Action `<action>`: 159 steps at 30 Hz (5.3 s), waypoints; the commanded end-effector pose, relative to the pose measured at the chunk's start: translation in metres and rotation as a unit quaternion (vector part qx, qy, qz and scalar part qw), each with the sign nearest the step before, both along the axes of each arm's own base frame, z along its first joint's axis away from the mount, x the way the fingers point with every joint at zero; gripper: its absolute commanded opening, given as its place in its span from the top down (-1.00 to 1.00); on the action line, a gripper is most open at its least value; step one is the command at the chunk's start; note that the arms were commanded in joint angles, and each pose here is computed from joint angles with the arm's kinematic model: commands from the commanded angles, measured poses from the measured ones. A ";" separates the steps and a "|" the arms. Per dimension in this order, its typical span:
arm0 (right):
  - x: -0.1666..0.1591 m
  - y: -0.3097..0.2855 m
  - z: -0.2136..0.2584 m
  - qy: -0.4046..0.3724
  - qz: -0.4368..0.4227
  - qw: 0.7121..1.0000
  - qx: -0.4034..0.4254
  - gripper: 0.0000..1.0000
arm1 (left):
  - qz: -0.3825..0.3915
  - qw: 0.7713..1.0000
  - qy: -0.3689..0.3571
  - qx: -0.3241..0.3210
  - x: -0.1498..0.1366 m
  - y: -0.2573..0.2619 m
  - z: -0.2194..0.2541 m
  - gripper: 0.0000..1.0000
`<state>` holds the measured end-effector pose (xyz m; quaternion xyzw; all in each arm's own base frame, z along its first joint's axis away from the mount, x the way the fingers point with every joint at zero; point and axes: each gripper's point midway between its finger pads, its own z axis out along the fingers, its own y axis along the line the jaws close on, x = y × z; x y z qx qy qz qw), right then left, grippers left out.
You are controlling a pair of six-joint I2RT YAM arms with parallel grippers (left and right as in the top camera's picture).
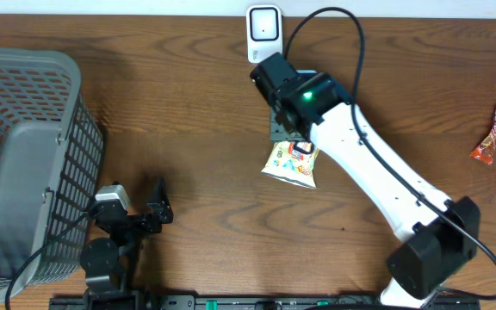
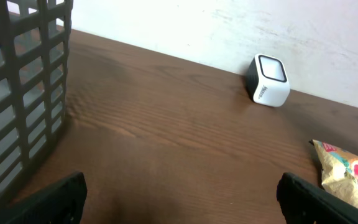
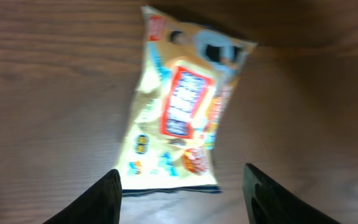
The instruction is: Scan the item barcode
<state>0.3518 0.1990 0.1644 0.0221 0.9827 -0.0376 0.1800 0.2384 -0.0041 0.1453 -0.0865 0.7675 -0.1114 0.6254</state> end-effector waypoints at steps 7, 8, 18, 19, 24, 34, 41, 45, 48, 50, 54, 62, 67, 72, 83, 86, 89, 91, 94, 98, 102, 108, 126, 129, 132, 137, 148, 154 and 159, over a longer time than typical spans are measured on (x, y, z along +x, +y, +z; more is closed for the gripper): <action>0.002 0.009 -0.125 0.065 0.014 0.996 -0.066 -0.99 | -0.003 1.000 0.015 -0.006 0.000 -0.002 -0.013 -0.96; 0.007 0.002 -0.143 0.062 0.011 0.993 -0.097 -0.99 | -0.003 1.000 0.015 -0.006 0.000 -0.002 -0.013 -0.96; -0.064 0.034 -0.188 0.273 0.115 0.955 0.004 0.36 | -0.003 1.000 0.015 -0.006 0.000 -0.002 -0.013 -0.96; -0.071 0.050 -0.182 0.297 0.146 0.941 0.063 0.76 | -0.003 1.000 0.015 -0.006 0.000 -0.002 -0.013 -0.96; -0.064 0.059 -0.114 0.360 0.155 0.898 0.201 0.98 | -0.003 1.000 0.015 -0.006 0.000 -0.002 -0.013 -0.96; -0.056 0.101 0.041 0.350 0.208 0.706 0.579 0.98 | -0.003 1.000 0.015 -0.006 0.000 -0.002 -0.013 -0.96; -0.051 0.107 0.058 0.344 0.194 0.676 0.622 0.98 | -0.003 1.000 0.015 -0.006 0.000 -0.002 -0.013 -0.96; -0.051 0.107 0.058 0.344 0.194 0.676 0.622 0.98 | -0.003 1.000 0.015 -0.006 0.000 -0.002 -0.013 -0.96; -0.051 0.107 0.057 0.342 0.198 0.677 0.621 0.98 | -0.003 1.000 0.015 -0.006 0.000 -0.002 -0.013 -0.96; -0.051 0.106 0.056 0.340 0.201 0.679 0.619 0.98 | -0.003 1.000 0.015 -0.006 0.000 -0.002 -0.013 -0.96; -0.055 0.102 0.044 0.347 0.209 0.700 0.589 0.98 | -0.003 1.000 0.015 -0.006 0.000 -0.002 -0.013 -0.96; -0.055 0.102 0.043 0.353 0.201 0.703 0.584 0.98 | -0.003 1.000 0.015 -0.006 0.000 -0.002 -0.013 -0.96; -0.057 0.098 0.035 0.383 0.164 0.717 0.559 0.98 | -0.003 1.000 0.015 -0.006 0.000 -0.002 -0.013 -0.96; -0.057 0.098 0.035 0.385 0.161 0.718 0.558 0.98 | -0.003 1.000 0.015 -0.006 0.000 -0.002 -0.013 -0.96; -0.058 0.098 0.035 0.385 0.161 0.717 0.558 0.98 | -0.003 1.000 0.015 -0.006 0.000 -0.002 -0.013 -0.96; -0.057 0.098 0.035 0.385 0.161 0.717 0.558 0.98 | -0.003 1.000 0.015 -0.006 0.000 -0.002 -0.013 -0.96; -0.058 0.098 0.035 0.385 0.161 0.717 0.558 0.98 | -0.003 1.000 0.015 -0.006 0.000 -0.002 -0.013 -0.96; -0.057 0.098 0.035 0.385 0.161 0.717 0.558 0.98 | -0.003 1.000 0.015 -0.006 0.000 -0.002 -0.013 -0.96; -0.057 0.098 0.035 0.385 0.161 0.716 0.559 0.98 | -0.003 1.000 0.015 -0.006 0.000 -0.002 -0.013 -0.95; -0.057 0.098 0.035 0.385 0.161 0.716 0.559 0.98 | -0.003 1.000 0.015 -0.006 0.000 -0.002 -0.013 -0.96; -0.056 0.099 0.035 0.381 0.164 0.717 0.560 0.98 | -0.003 1.000 0.015 -0.006 0.000 -0.002 -0.013 -0.96; -0.030 0.110 0.027 0.291 0.243 0.728 0.571 0.97 | -0.003 1.000 0.015 -0.006 0.000 -0.002 -0.013 -0.96; 0.038 0.107 -0.026 0.009 0.543 0.761 0.353 0.98 | -0.003 1.000 0.015 -0.006 0.000 -0.002 -0.013 -0.96; 0.055 0.106 -0.034 -0.017 0.551 0.777 0.303 0.98 | -0.003 1.000 0.015 -0.006 0.000 -0.002 -0.013 -0.96; 0.086 0.109 -0.033 -0.074 0.553 0.790 0.254 0.98 | -0.003 1.000 0.015 -0.006 0.000 -0.002 -0.013 -0.96; 0.150 0.106 -0.019 -0.179 0.508 0.826 0.167 0.98 | -0.003 1.000 0.015 -0.006 0.000 -0.002 -0.013 -0.96; 0.255 0.098 -0.006 -0.374 0.445 0.812 0.054 0.98 | -0.003 1.000 0.015 -0.006 0.000 -0.002 -0.013 -0.96; 0.288 0.082 0.004 -0.436 0.394 0.809 0.000 0.98 | -0.003 1.000 0.015 -0.006 0.000 -0.002 -0.013 -0.95; 0.290 0.079 0.006 -0.441 0.390 0.808 0.003 0.98 | -0.003 1.000 0.015 -0.006 0.000 -0.002 -0.013 -0.95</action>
